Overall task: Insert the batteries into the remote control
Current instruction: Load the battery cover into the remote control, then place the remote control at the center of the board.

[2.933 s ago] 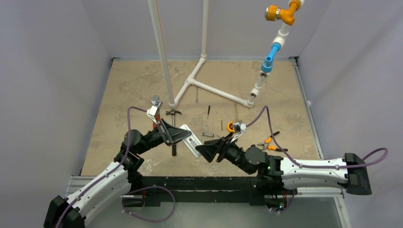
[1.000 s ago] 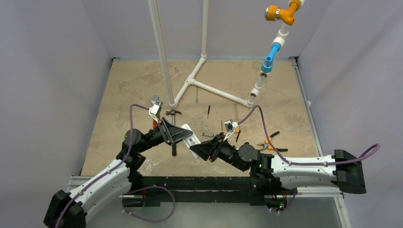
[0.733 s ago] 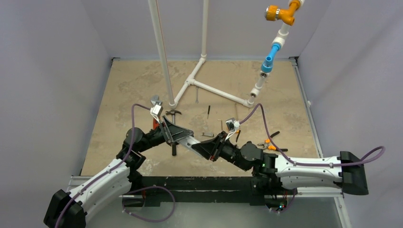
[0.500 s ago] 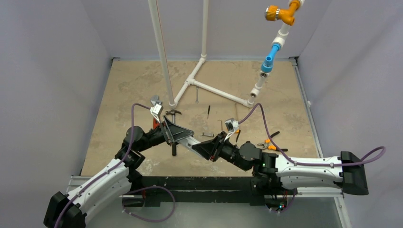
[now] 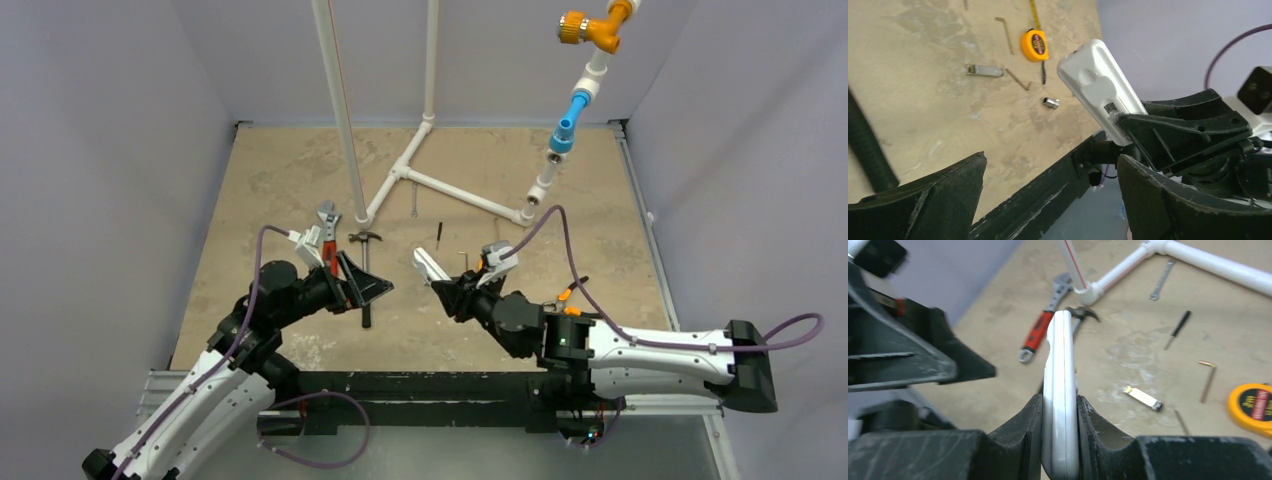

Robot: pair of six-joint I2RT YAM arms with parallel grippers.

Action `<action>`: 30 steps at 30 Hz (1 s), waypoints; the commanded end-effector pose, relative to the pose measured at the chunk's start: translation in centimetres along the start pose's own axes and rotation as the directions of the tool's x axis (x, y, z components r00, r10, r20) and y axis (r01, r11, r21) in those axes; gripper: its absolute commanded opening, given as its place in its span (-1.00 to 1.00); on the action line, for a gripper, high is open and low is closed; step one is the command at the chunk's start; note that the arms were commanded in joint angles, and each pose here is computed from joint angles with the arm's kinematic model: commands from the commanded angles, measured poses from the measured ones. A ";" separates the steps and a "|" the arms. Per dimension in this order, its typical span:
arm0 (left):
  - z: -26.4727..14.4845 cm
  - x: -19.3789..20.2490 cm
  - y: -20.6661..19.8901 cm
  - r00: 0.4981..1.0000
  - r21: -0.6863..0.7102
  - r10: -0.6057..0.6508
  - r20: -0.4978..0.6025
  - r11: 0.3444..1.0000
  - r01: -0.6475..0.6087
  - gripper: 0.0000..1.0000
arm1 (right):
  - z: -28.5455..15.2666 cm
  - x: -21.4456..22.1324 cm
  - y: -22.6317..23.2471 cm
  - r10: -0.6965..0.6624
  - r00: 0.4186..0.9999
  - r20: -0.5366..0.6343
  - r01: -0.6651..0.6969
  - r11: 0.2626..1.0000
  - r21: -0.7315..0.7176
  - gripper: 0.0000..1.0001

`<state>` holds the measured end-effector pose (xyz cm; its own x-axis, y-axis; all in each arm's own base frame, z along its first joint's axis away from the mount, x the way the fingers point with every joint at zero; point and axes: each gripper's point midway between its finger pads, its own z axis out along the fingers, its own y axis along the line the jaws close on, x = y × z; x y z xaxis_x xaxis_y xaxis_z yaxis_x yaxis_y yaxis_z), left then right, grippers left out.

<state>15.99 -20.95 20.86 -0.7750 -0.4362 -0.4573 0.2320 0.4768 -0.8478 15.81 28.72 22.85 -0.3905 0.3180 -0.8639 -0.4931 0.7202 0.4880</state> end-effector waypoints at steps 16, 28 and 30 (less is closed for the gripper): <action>-2.9 0.6 4.8 0.997 -0.229 0.068 0.031 0.972 -0.060 1.00 | 7.4 12.7 -4.0 -0.524 0.845 -0.107 0.533 0.841 0.094 -1.00; -3.0 1.3 5.0 0.998 -0.215 0.068 0.012 0.975 -0.064 1.00 | 7.2 18.0 -2.8 -0.797 0.603 0.041 0.782 0.600 0.165 -0.80; -3.0 1.4 5.1 0.998 -0.214 0.068 0.012 0.975 -0.064 1.00 | 6.8 18.7 -2.5 -0.807 0.589 0.046 0.790 0.587 0.179 -0.60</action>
<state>14.53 -16.73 16.36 -0.7571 -0.4256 -0.4957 0.1136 0.6615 -0.7413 16.21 36.50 3.77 0.1298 -0.3691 -0.9203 -0.5090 0.7717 -0.3813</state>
